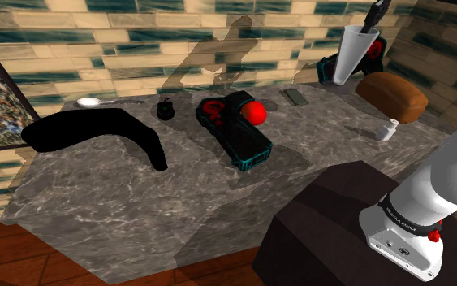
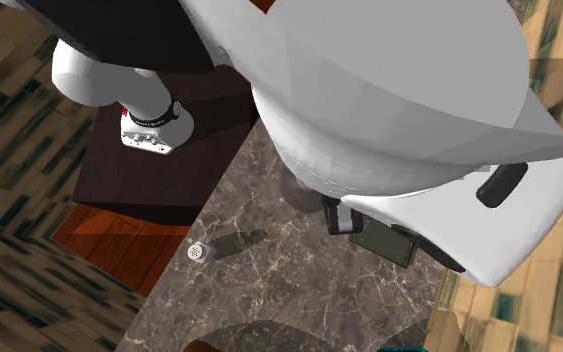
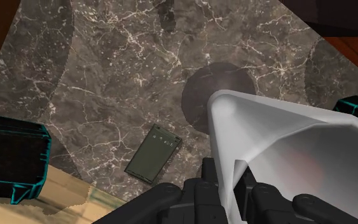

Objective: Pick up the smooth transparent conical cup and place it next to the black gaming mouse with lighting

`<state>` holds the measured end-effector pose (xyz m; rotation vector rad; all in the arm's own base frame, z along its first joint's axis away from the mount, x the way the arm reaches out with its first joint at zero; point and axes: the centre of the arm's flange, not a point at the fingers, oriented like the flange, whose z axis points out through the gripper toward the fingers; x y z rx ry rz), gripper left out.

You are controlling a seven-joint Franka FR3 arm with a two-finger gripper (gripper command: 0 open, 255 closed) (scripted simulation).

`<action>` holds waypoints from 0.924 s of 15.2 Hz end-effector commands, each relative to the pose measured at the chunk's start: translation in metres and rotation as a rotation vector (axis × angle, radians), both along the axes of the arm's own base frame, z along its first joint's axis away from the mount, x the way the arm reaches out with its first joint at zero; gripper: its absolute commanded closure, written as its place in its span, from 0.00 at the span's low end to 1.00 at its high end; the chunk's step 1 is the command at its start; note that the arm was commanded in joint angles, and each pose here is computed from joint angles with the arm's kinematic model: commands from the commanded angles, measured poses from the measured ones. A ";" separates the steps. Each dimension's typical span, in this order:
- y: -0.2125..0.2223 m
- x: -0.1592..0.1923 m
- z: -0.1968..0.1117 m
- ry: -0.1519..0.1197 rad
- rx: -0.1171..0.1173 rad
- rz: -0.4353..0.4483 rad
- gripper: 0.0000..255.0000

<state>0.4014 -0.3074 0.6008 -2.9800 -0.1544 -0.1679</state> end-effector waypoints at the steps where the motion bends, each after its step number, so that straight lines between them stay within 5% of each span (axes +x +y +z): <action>1: 0.000 0.000 0.010 0.000 0.000 0.000 1.00; 14: 0.000 0.000 0.079 0.000 0.000 0.000 1.00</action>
